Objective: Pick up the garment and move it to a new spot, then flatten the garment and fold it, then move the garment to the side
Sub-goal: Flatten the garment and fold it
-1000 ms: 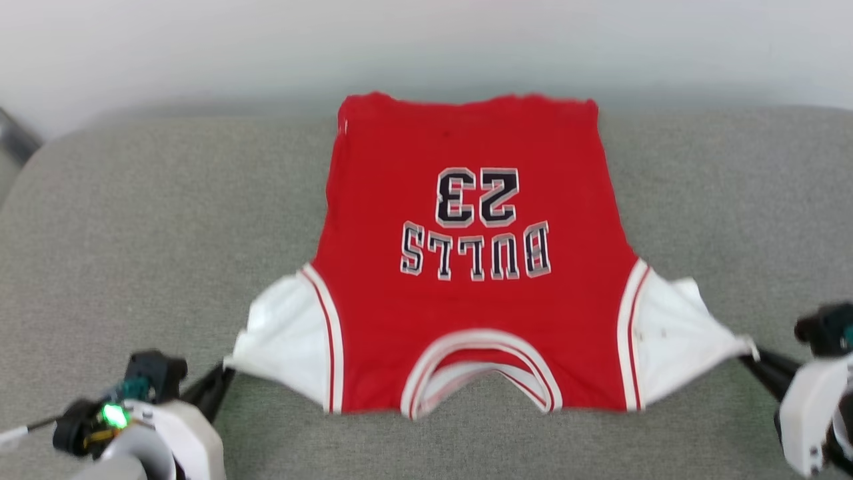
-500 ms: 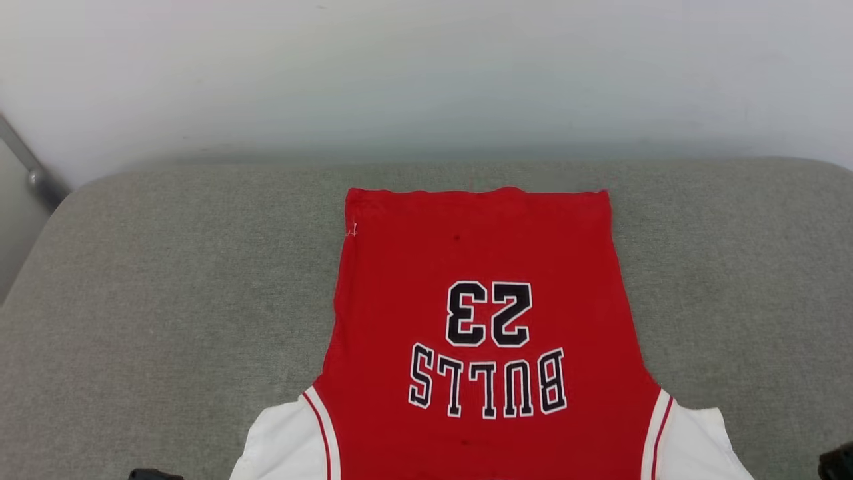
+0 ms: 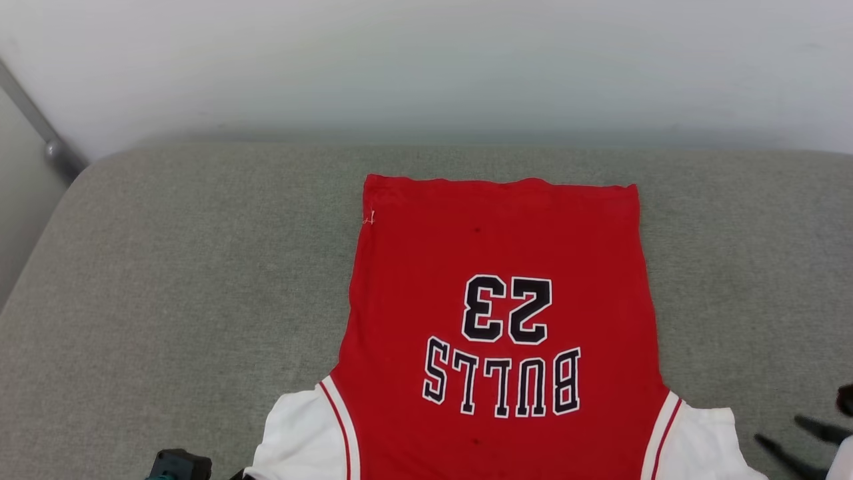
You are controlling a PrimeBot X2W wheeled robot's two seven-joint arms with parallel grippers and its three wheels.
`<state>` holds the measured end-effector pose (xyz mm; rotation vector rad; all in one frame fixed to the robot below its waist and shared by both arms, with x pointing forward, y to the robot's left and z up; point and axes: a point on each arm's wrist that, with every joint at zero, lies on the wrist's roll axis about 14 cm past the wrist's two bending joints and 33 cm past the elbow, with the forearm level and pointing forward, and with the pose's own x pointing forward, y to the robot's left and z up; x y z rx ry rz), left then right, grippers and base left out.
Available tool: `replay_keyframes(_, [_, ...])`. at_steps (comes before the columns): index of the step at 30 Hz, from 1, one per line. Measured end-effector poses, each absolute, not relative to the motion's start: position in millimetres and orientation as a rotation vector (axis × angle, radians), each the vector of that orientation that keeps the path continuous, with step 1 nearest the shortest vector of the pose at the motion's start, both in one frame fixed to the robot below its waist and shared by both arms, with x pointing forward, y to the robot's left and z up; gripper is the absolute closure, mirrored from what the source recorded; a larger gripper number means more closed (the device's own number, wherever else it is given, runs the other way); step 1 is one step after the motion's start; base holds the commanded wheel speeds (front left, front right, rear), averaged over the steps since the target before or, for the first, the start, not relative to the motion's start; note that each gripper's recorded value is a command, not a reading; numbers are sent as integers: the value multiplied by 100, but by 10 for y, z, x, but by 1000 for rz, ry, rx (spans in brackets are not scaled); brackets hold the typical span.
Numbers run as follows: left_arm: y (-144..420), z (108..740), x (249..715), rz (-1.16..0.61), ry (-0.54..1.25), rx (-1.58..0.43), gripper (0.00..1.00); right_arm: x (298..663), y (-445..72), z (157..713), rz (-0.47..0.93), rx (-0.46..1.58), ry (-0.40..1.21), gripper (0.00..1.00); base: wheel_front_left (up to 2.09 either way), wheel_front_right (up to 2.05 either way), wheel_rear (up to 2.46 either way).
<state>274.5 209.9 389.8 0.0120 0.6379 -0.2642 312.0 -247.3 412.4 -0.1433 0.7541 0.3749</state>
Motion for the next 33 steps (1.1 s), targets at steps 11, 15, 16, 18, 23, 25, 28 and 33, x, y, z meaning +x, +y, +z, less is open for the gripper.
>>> replay_keyframes(11, [1994, 4066, 3017, -286, 567, 40, 100, 4387, -2490, 5307, 380, -303, 538, 0, 0, 0, 0])
replay_keyframes(15, [1978, 4088, 3163, -294, 554, 56, 100, 4739, -2446, 5398, 391, -361, 635, 0, 0, 0, 0])
replay_keyframes(16, [1970, 4091, 3197, -294, 551, 55, 100, 4825, -2416, 5397, 396, -361, 664, 0, 0, 0, 0])
replay_keyframes(18, [1967, 4074, 3244, -291, 552, 58, 100, 4974, -2373, 5335, 403, -374, 745, 0, 0, 0, 0])
replay_keyframes(23, [1996, 4016, 3338, -273, 564, 55, 100, 5295, -2293, 5099, 398, -450, 947, 0, 0, 0, 0])
replay_keyframes(25, [1995, 3985, 3374, -269, 568, 52, 100, 5465, -2215, 5036, 395, -466, 981, 0, 0, 0, 0])
replay_keyframes(28, [1997, 3935, 3429, -265, 575, 60, 100, 5690, -2087, 4875, 393, -470, 1034, 0, 0, 0, 0])
replay_keyframes(33, [2025, 3867, 3482, -256, 589, 81, 100, 5954, -1935, 4495, 386, -447, 1125, 0, 0, 0, 0])
